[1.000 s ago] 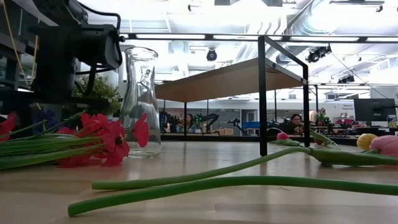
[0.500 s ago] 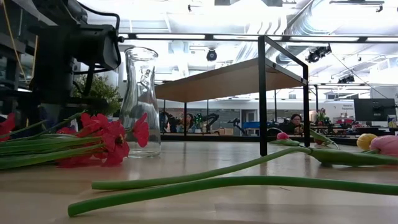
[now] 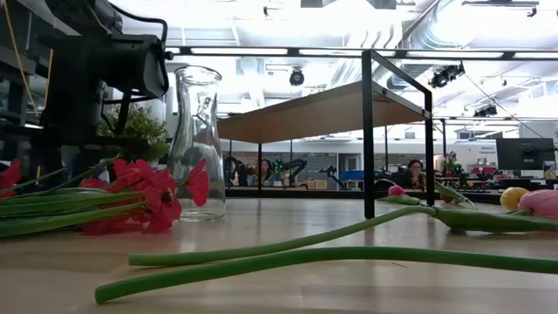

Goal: Pick and place flowers into a vace then onto a shelf
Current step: Put the violet flower into the left transparent vase

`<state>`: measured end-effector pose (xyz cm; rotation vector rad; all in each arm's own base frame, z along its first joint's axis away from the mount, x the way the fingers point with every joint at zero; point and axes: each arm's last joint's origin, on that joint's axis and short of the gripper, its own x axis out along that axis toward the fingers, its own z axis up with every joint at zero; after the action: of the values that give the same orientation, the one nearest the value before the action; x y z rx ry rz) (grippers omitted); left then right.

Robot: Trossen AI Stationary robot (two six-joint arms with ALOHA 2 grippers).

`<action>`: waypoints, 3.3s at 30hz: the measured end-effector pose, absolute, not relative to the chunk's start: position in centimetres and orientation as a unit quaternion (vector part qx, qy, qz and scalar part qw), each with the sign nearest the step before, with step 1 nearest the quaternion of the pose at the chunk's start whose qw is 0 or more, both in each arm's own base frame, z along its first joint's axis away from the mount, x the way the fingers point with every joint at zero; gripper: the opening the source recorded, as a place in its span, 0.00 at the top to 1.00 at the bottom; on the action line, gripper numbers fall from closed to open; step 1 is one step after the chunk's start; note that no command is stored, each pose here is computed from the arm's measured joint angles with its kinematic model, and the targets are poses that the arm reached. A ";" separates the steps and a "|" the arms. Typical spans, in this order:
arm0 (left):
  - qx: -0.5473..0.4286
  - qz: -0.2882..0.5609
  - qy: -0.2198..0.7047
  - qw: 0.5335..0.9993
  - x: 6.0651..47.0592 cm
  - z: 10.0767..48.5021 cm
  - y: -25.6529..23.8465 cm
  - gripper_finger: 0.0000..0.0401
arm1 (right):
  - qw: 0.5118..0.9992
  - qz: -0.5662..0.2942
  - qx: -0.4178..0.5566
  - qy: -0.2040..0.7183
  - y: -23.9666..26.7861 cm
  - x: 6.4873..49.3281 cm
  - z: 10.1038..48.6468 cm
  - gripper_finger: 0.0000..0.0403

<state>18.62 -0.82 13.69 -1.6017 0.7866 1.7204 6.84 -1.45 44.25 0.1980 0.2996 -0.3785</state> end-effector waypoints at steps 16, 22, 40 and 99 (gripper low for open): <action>-0.603 0.656 0.300 0.340 18.6 13.7 -0.8 0.84 | 0.966 -0.188 0.099 0.148 -1.4 6.8 44.2 0.25; -0.600 0.650 0.302 0.356 18.5 14.0 -0.7 0.88 | 0.966 -0.187 0.100 0.146 -1.5 6.8 44.3 0.25; -0.602 0.634 0.262 0.408 17.7 15.9 -0.3 0.90 | 0.966 -0.188 0.100 0.146 -1.5 6.9 44.3 0.25; -0.404 0.403 0.003 0.821 20.1 37.0 -9.3 0.82 | 0.965 -0.199 0.098 0.136 -1.5 6.9 44.4 0.25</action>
<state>20.15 -9.27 36.99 -0.8602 0.0065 0.8579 6.88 -1.53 44.44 0.1986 0.2761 -0.4034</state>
